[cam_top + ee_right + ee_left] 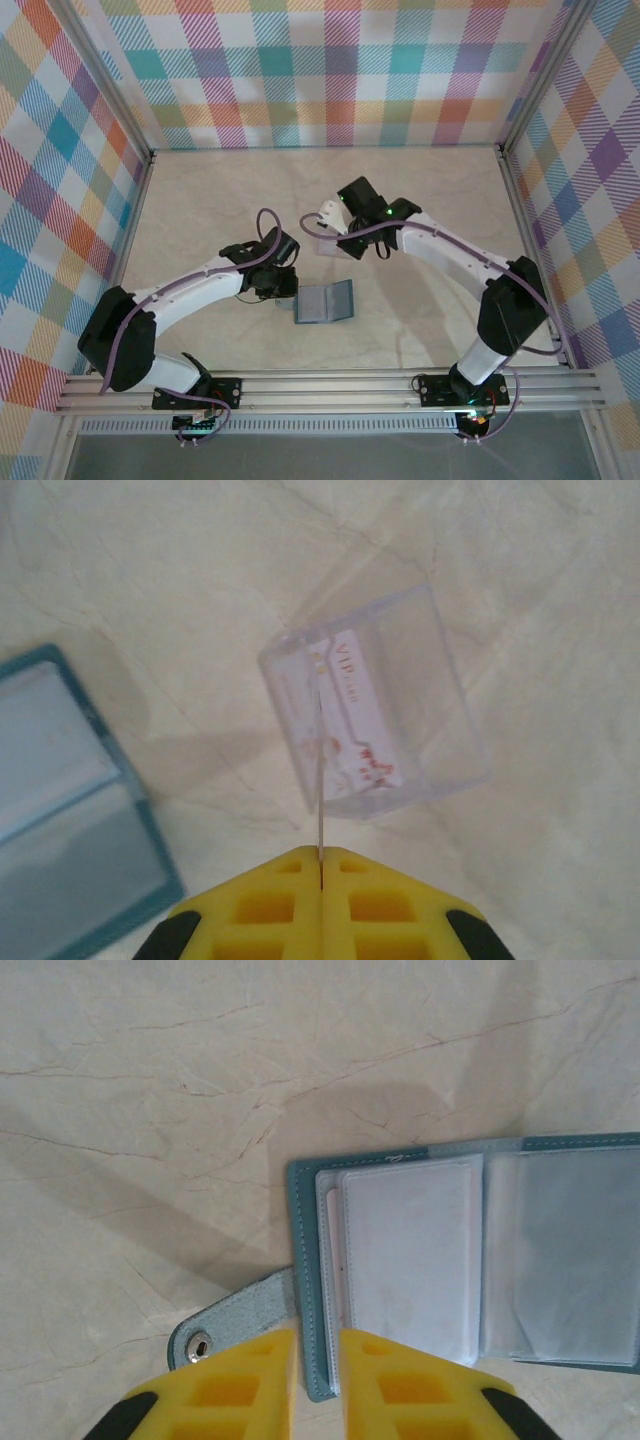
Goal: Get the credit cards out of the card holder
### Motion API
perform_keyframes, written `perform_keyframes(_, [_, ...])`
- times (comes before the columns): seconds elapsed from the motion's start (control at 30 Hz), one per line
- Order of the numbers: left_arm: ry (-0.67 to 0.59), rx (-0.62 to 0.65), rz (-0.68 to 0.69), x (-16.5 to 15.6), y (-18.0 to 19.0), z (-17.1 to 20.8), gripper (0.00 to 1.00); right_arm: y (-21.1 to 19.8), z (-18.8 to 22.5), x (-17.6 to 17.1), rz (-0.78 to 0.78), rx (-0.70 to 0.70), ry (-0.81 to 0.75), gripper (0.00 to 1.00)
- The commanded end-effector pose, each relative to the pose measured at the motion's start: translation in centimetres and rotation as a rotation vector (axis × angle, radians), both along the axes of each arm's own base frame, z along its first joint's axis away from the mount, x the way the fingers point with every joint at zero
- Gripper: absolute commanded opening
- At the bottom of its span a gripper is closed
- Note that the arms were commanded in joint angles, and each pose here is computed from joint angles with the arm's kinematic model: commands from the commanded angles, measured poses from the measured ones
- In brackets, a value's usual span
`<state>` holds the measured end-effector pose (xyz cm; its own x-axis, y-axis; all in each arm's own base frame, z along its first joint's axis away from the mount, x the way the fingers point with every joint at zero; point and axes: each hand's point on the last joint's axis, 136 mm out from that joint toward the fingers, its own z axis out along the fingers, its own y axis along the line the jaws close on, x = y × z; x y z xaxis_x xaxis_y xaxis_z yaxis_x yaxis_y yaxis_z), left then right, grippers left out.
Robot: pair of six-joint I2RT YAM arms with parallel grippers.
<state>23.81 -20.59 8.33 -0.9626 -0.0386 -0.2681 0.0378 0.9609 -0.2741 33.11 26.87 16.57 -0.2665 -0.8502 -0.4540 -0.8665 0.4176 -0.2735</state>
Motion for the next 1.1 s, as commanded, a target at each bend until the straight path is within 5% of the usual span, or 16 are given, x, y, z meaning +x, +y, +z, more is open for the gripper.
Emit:
perform_keyframes(0.0, [-0.027,-0.012,-0.001,0.0,0.5,0.4,0.22,-0.9,0.0,0.6,0.157,-0.112,-0.001,0.0])
perform_keyframes(0.43, [-0.019,0.027,-0.004,-0.3,1.3,0.1,0.26,0.4,-1.2,1.9,0.249,-0.145,0.222,0.0])
perform_keyframes(1.07, [-0.016,0.037,0.0,-0.5,1.9,-0.1,0.26,1.6,-4.7,4.2,0.241,-0.165,0.314,0.0])
